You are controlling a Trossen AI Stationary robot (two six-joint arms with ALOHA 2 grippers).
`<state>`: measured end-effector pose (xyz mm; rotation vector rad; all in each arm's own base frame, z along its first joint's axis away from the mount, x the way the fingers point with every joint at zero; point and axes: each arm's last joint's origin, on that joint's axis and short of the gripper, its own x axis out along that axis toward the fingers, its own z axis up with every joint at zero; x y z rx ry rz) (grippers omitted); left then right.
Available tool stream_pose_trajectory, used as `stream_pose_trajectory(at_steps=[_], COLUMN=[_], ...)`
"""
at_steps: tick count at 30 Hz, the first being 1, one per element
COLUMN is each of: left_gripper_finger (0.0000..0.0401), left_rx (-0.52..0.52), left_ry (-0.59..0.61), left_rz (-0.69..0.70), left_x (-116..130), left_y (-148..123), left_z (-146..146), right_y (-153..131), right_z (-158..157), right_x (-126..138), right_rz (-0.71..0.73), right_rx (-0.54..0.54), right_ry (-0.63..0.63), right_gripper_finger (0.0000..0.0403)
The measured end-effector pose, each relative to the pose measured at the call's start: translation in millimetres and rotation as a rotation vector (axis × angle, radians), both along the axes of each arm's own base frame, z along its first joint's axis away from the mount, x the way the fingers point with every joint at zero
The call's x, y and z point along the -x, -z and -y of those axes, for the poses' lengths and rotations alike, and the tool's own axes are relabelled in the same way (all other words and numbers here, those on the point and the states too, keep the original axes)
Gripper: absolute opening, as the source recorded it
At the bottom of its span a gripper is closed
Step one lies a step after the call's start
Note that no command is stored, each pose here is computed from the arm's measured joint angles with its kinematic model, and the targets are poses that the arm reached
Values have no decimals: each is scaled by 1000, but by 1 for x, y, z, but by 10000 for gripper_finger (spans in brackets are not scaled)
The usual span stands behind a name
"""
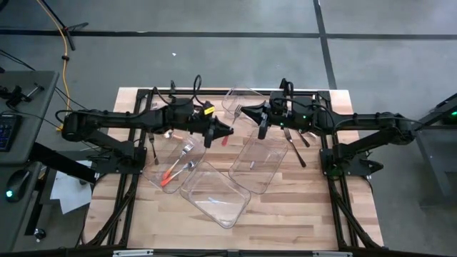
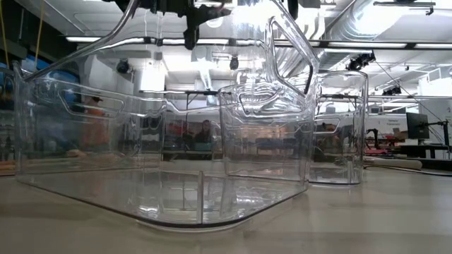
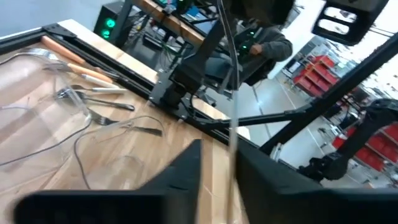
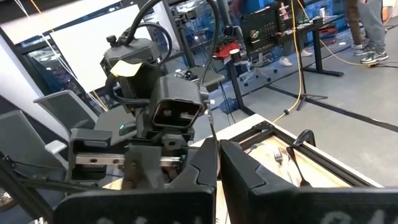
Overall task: Sort silverware by color (type)
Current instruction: Put the orange fork into the middle left transparent bin
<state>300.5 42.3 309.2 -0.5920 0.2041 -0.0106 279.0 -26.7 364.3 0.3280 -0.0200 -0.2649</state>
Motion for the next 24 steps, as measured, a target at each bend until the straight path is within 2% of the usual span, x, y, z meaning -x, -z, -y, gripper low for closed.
stream_pose_trajectory(at_steps=[2, 10, 13, 16, 18, 24], left_gripper_finger=[14, 4, 3, 2, 2, 1], left_rx=[17, 37, 23, -17, -62, -250], left_ry=[-10, -18, -62, -144, -158, -146], left_rz=[2, 0, -38, -92, -105, -29], left_x=[0, 1, 9, 23, 34, 62], left_y=[0, -1, -2, -6, -12, -37], left_z=[-3, -4, -8, -13, -14, -2], right_y=[0, 1, -2, -11, -11, -13], right_z=[0, 1, 5, 9, 10, 9], right_x=[0, 1, 8, 24, 34, 59], right_rz=[0, -9, -18, -21, -61, -148], right_rx=[0, -2, -13, -21, -11, 6], right_ry=[4, 11, 19, 67, 105, 174], right_gripper_finger=[0, 1, 17, 58, 95, 207])
